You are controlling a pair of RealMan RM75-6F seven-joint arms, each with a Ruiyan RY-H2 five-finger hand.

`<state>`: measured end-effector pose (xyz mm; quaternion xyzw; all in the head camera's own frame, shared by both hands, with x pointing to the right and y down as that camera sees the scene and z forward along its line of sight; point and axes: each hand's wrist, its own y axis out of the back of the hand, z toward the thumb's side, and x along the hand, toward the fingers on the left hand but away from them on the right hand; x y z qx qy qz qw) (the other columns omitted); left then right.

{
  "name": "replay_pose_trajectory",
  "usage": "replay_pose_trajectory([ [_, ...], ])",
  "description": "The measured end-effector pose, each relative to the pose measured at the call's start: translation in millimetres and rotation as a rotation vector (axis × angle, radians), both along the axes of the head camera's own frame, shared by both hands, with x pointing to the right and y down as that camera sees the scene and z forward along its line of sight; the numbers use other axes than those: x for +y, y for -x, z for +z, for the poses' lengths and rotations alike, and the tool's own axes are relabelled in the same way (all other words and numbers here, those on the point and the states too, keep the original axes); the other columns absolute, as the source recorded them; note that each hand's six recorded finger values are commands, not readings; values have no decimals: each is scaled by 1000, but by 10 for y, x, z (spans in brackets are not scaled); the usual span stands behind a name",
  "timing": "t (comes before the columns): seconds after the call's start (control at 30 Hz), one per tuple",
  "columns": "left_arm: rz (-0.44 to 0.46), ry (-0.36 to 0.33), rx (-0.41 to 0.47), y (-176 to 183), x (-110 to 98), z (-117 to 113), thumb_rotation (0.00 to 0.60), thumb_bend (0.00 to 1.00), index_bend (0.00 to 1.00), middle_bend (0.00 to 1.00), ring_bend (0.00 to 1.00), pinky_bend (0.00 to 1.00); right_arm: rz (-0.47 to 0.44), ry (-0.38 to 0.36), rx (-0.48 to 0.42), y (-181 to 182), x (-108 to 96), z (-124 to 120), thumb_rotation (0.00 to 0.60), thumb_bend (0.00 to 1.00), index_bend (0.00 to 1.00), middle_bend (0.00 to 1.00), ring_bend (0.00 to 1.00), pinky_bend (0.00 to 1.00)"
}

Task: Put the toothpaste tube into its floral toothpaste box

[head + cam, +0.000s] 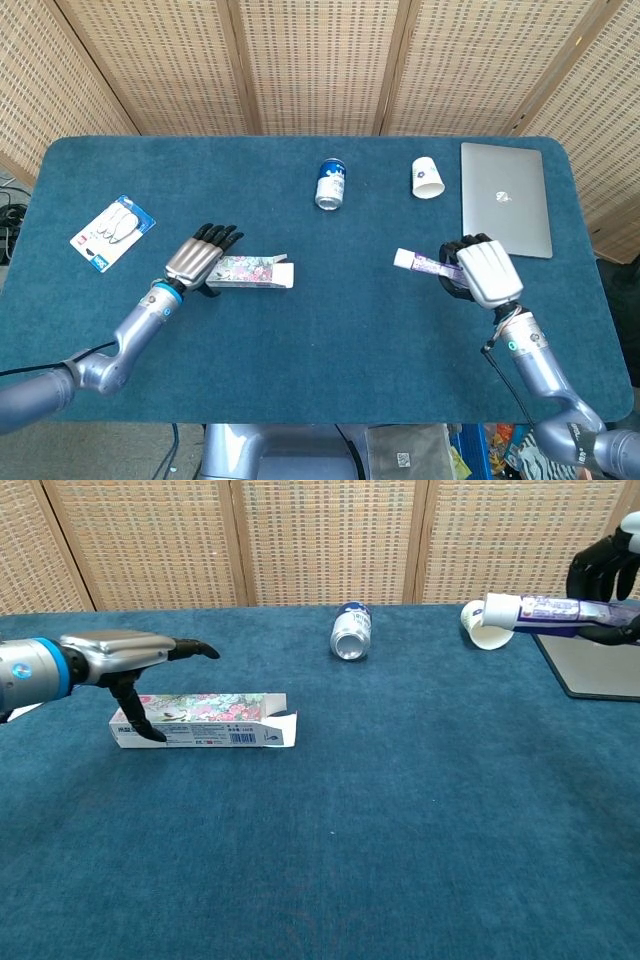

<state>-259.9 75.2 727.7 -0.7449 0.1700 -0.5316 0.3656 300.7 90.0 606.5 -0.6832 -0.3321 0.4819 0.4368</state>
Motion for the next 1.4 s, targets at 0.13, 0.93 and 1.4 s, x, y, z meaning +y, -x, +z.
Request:
replay_pose_trajectory([
  [0.13,4,-18,-29,-53,-53,84,600,165,229,286,301,349,2,-10,9,-49,-29,-64,600,586,587,580,460,418],
  [0.93,-246,-1,391,-246,-221,-199,600,165,508,529,478,479,-121,-164,98,102,-203,-779,600,594,587,580,460,418],
  [1.4,-209,24,850,-1144,-365,-601,600,165,518,534,478,479,-298,-355,242,654,-488,-1519,600,602,587,583,460,419],
])
